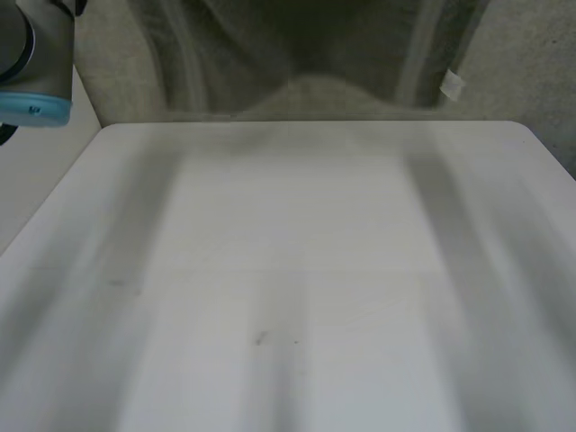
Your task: Fold the towel.
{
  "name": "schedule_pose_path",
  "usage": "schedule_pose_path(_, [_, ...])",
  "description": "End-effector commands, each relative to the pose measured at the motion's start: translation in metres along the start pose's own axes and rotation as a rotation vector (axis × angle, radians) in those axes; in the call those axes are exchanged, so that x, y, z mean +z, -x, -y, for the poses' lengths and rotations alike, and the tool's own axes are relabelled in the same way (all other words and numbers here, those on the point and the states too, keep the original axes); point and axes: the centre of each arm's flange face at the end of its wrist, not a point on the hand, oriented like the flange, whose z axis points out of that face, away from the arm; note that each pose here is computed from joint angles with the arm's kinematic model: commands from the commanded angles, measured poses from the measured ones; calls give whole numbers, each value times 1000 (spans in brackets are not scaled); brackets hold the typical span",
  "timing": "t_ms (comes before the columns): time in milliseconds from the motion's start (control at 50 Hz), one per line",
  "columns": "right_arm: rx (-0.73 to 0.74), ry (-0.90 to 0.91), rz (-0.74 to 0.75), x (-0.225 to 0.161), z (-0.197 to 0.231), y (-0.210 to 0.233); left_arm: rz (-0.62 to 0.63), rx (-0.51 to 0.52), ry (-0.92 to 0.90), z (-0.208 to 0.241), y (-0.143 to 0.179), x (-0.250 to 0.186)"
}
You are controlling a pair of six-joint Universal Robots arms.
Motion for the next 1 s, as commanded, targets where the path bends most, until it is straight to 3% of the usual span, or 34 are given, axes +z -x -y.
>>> schedule_pose_path(20, [3,277,173,-44,-60,36,3,-38,286,-66,2,-57])
schedule_pose_path(100, [-3,398,271,-73,-95,59,-9,-20,422,-100,0,-91])
schedule_pose_path(140, [-21,501,364,-106,-130,81,-23,6,481,-114,-1,-108])
schedule_pose_path(300, [-63,680,533,-180,-201,126,-130,152,766,-183,-6,-193])
schedule_pose_path(420, [-75,727,557,-196,-207,129,-172,214,874,-198,-7,-226])
schedule_pose_path(580, [-98,735,497,-192,-161,90,-162,223,896,-156,-3,-226])
schedule_pose_path(700, [-62,925,560,-220,-119,63,-168,211,1032,-103,-3,-249])
schedule_pose_path(780, [-129,1101,656,-252,-93,31,-190,205,1112,-74,-8,-267])
schedule_pose_path(880, [-237,1166,740,-272,-69,7,-260,285,1140,-15,-13,-289])
schedule_pose_path(1000, [-264,1120,665,-264,-78,-12,-311,360,1126,-10,-14,-290])
